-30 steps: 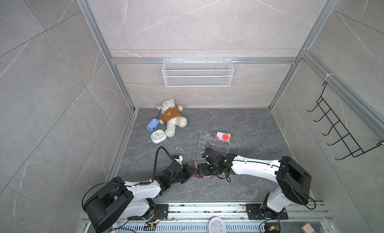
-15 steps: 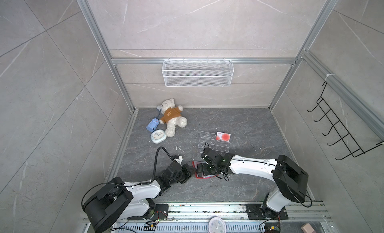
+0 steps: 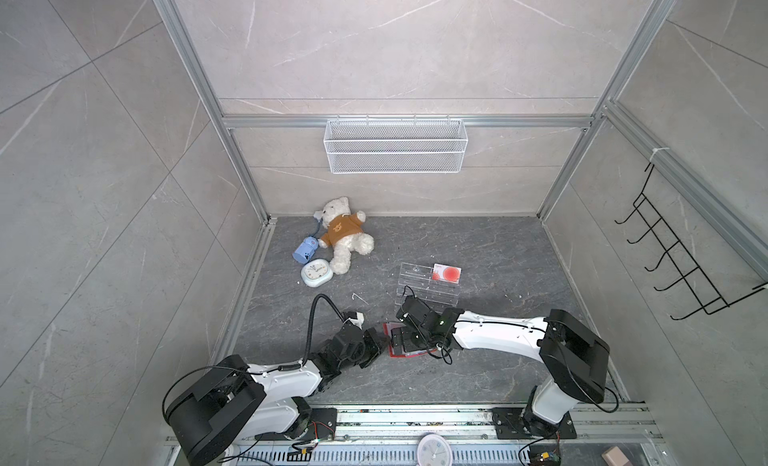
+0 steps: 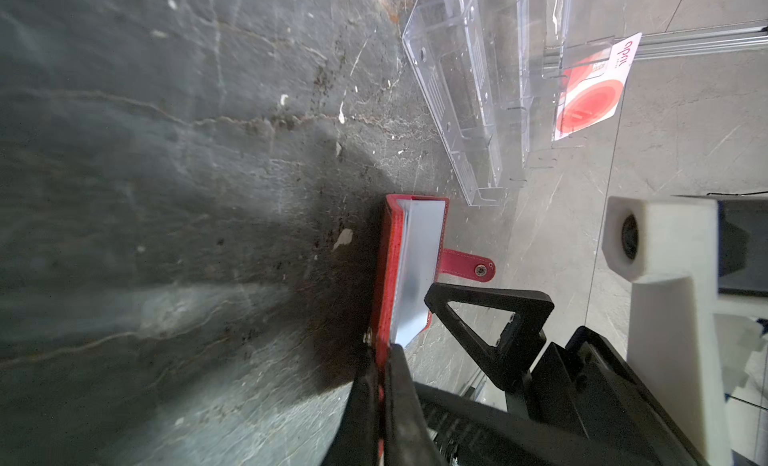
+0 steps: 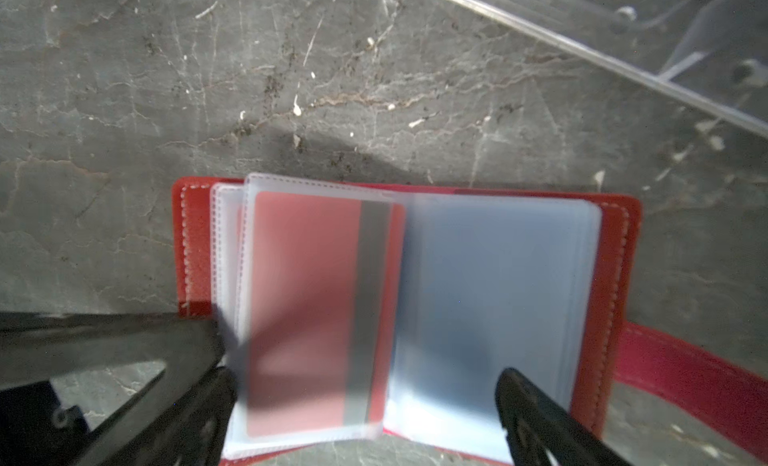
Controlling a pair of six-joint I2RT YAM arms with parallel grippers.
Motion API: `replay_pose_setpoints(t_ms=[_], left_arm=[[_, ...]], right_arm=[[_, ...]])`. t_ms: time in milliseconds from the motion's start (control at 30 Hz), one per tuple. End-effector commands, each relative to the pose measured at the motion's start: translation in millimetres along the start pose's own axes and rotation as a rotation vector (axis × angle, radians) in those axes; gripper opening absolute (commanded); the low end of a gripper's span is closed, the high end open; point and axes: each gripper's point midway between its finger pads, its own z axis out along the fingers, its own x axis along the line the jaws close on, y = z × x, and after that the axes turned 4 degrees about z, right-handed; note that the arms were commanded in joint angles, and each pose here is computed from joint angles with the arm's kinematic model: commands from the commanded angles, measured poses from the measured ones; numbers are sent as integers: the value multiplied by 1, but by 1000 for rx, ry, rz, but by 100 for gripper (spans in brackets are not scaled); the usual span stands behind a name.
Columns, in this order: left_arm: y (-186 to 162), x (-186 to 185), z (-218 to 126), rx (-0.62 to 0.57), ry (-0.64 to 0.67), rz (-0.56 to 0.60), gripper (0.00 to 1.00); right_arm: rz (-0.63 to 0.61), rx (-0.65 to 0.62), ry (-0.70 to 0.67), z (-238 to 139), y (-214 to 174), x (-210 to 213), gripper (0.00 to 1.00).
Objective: Take the credit cards out of the card holder
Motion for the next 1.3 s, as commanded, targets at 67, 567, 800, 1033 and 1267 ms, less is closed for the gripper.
replay_pose_setpoints(t_ms=[67, 567, 800, 1033, 1267], left_arm=[[3, -24, -2, -10, -83, 46, 0], [2, -23, -3, -4, -83, 53, 0], [1, -23, -3, -1, -81, 56, 0], [2, -23, -3, -3, -80, 57, 0], [2, -24, -3, -6, -80, 61, 0]], right_arm=[[-25, -41, -147, -1, 2, -19, 100], [-15, -111, -212, -16, 8, -33, 99], [10, -154, -72, -29, 14, -13, 100], [31, -111, 5, -21, 6, 1, 100], [26, -86, 7, -12, -1, 2, 99]])
